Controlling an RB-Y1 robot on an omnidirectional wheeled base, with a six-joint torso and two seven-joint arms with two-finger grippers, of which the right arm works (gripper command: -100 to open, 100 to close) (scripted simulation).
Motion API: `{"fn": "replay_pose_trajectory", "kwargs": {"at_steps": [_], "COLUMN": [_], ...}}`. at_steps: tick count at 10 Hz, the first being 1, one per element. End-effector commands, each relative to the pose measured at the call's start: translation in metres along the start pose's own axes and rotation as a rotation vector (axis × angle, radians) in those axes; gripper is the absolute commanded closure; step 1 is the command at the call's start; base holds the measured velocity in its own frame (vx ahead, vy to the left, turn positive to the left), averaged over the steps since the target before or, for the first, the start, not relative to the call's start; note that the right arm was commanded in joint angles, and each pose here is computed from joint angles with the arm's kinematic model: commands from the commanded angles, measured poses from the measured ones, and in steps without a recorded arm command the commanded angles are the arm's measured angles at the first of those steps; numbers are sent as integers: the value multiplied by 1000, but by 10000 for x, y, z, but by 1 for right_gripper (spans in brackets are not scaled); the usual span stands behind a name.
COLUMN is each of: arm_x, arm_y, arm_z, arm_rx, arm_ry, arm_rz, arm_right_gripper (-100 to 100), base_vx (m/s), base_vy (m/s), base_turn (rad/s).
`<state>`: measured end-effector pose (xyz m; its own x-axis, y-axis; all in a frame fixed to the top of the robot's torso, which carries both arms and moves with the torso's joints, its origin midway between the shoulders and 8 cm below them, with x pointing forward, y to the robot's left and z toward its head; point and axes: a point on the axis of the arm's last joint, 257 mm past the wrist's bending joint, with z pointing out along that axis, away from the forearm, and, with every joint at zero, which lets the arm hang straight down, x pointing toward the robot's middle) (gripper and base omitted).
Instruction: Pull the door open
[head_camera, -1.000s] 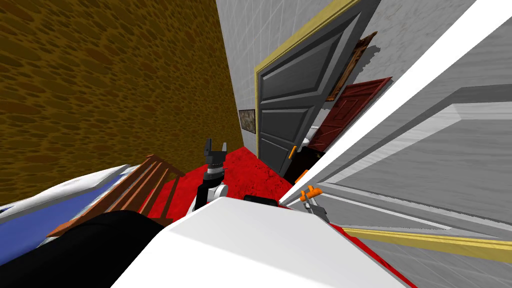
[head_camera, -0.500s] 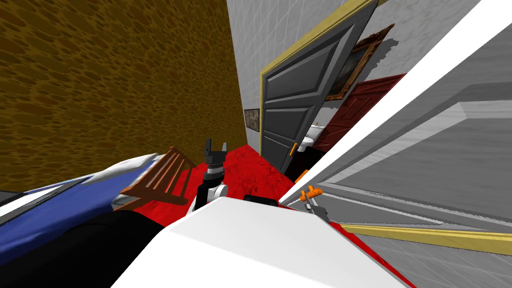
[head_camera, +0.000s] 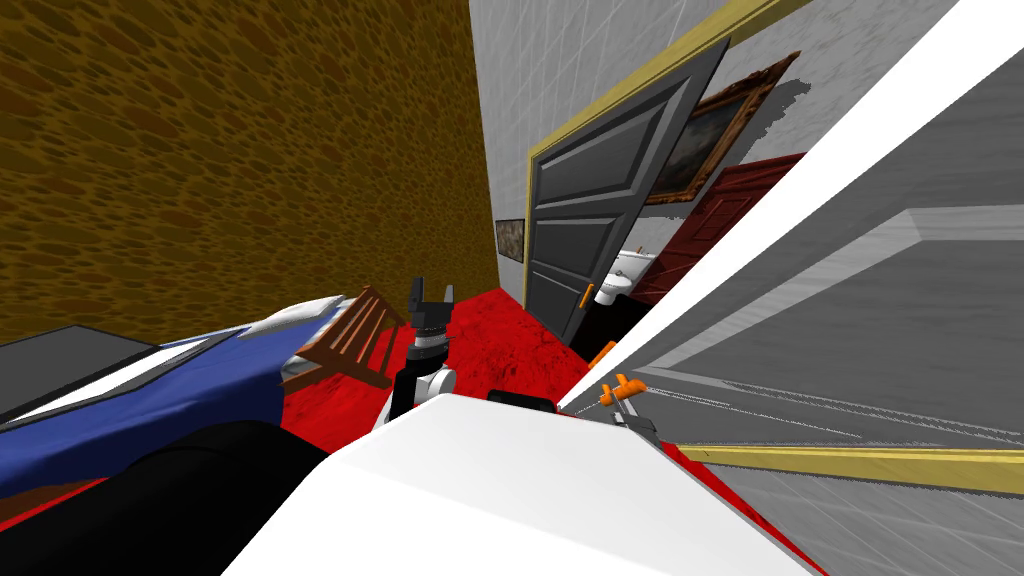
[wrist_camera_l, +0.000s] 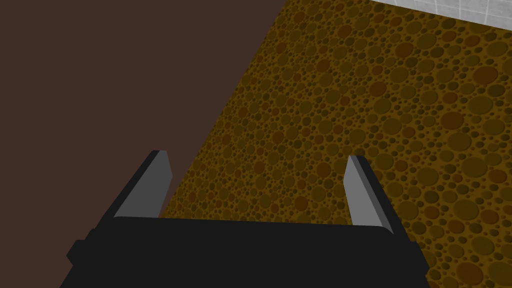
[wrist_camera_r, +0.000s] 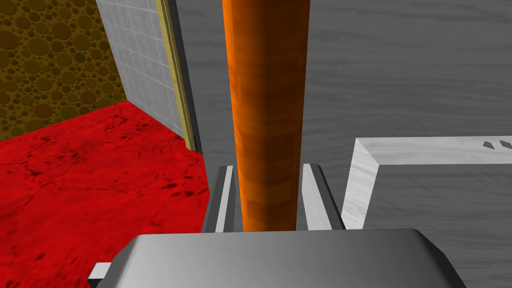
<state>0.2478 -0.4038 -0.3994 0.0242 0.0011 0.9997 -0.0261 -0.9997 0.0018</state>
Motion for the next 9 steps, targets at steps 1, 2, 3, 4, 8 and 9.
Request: {"fn": "replay_pose_trajectory", "kwargs": {"at_steps": [1,2,3,4,8,9], "arm_x": [18,24,31,38,64,69], "arm_y": [2,9,17,24,42,46], "arm_z": [-52,-95,-143,-191,-335,-365], "arm_rx": [11,19,27,35,62,67], "arm_ry": [8,11,14,16,23,24], "arm_rz": [1,0,0,0,1,1], "arm_right_gripper": [100,100,100,100,100,100], "base_vx": [-177,-151,-157,-191,-167,-177], "base_vy": [-37,-41,-47,-37,-39,-12], "base_turn": [151,140,138,152,115,75]}}
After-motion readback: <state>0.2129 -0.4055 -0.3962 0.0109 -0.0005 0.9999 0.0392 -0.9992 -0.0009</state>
